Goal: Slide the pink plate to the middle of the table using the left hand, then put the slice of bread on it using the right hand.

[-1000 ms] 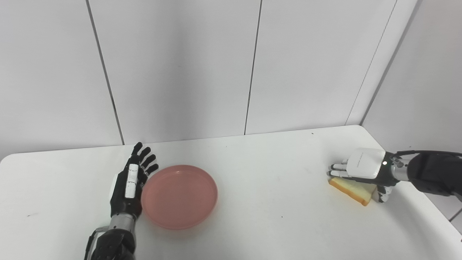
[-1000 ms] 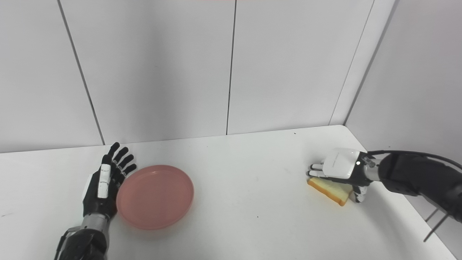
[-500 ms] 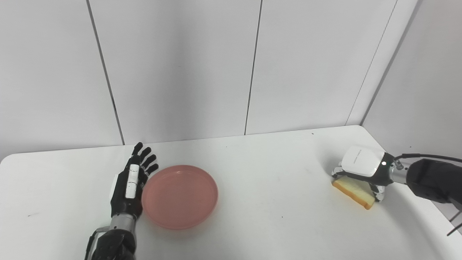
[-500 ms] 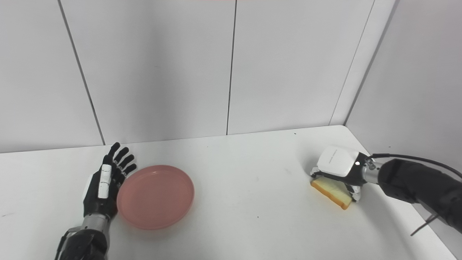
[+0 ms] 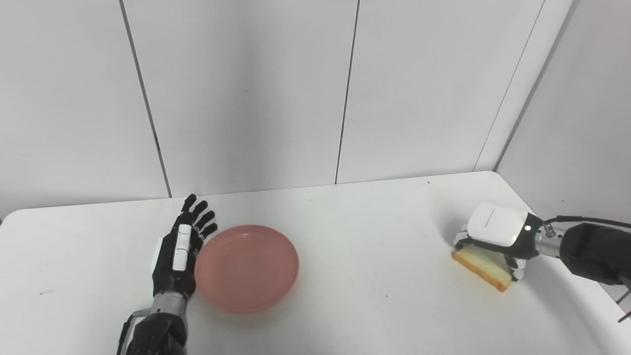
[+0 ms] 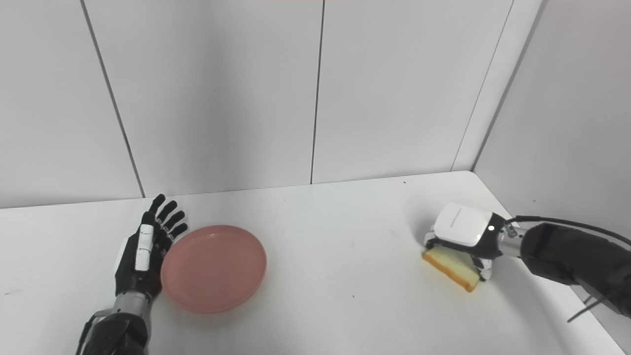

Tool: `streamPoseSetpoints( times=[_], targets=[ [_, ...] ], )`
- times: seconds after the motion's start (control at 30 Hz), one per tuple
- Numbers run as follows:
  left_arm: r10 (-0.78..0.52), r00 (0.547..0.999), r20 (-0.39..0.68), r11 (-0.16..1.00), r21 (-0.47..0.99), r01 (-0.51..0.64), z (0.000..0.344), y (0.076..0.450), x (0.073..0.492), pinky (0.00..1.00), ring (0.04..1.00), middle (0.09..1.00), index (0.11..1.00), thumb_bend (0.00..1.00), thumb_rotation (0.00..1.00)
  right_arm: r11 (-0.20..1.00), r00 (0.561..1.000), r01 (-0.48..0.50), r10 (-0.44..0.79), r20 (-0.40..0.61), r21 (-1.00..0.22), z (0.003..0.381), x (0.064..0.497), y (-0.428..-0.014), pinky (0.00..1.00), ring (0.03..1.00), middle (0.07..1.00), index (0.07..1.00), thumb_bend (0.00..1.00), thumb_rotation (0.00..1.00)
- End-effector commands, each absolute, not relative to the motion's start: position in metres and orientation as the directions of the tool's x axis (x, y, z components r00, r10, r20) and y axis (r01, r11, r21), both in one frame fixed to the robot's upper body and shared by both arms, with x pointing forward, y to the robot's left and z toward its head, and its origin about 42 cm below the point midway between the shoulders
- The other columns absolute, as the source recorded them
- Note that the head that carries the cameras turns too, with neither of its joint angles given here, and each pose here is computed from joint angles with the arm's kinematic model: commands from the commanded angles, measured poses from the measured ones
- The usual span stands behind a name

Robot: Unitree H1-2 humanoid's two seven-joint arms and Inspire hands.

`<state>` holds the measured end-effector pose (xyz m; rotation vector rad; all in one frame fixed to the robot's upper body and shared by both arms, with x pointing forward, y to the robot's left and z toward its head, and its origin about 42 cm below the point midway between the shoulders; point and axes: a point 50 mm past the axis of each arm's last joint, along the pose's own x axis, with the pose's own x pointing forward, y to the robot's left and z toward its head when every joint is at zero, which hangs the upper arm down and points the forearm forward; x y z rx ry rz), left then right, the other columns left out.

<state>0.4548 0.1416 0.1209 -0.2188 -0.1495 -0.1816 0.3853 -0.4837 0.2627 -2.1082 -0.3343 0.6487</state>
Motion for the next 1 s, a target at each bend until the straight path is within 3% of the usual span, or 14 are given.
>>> streamPoseSetpoints(
  times=[0.0,0.17,0.37,0.57,0.67,0.83,0.97],
  targets=[
    [-0.162,0.982,0.101,0.959,-0.219,0.181,0.094,0.140,0.439,0.81,0.870,0.912,0.915,0.96,0.84,-0.560,0.853,0.093,0.471,-0.224,-0.823,0.316,0.389,-0.490,0.45,0.507,0.606,0.659,0.76,0.06],
    [-0.166,0.981,0.104,0.959,-0.214,0.185,0.096,0.137,0.439,0.81,0.866,0.912,0.916,0.96,0.85,-0.492,0.834,0.200,0.539,-0.116,-0.847,0.354,0.395,-0.470,0.43,0.501,0.603,0.688,0.78,0.06],
    [-0.160,0.982,0.103,0.960,-0.215,0.179,0.097,0.138,0.440,0.80,0.862,0.910,0.915,0.92,0.86,-0.478,0.819,0.234,0.566,-0.093,-0.847,0.387,0.402,-0.448,0.43,0.491,0.588,0.690,0.82,0.05],
    [-0.161,0.982,0.102,0.961,-0.210,0.180,0.097,0.137,0.441,0.78,0.865,0.907,0.913,0.93,0.86,-0.455,0.759,0.286,0.644,-0.091,-0.843,0.409,0.410,-0.414,0.39,0.444,0.537,0.676,0.88,0.05],
    [-0.167,0.980,0.104,0.960,-0.208,0.186,0.097,0.134,0.441,0.78,0.868,0.909,0.918,0.93,0.86,-0.459,0.722,0.313,0.684,-0.106,-0.831,0.419,0.414,-0.389,0.42,0.467,0.560,0.653,0.87,0.09],
    [-0.171,0.979,0.110,0.961,-0.200,0.190,0.098,0.126,0.440,0.78,0.862,0.905,0.916,0.92,0.86,-0.399,0.652,0.340,0.753,-0.093,-0.851,0.427,0.431,-0.340,0.42,0.487,0.567,0.644,0.89,0.06],
    [-0.166,0.981,0.104,0.961,-0.205,0.184,0.097,0.123,0.441,0.78,0.868,0.911,0.920,0.94,0.86,-0.382,0.628,0.319,0.771,-0.108,-0.867,0.424,0.446,-0.306,0.43,0.488,0.569,0.633,0.87,0.13]
  ],
)
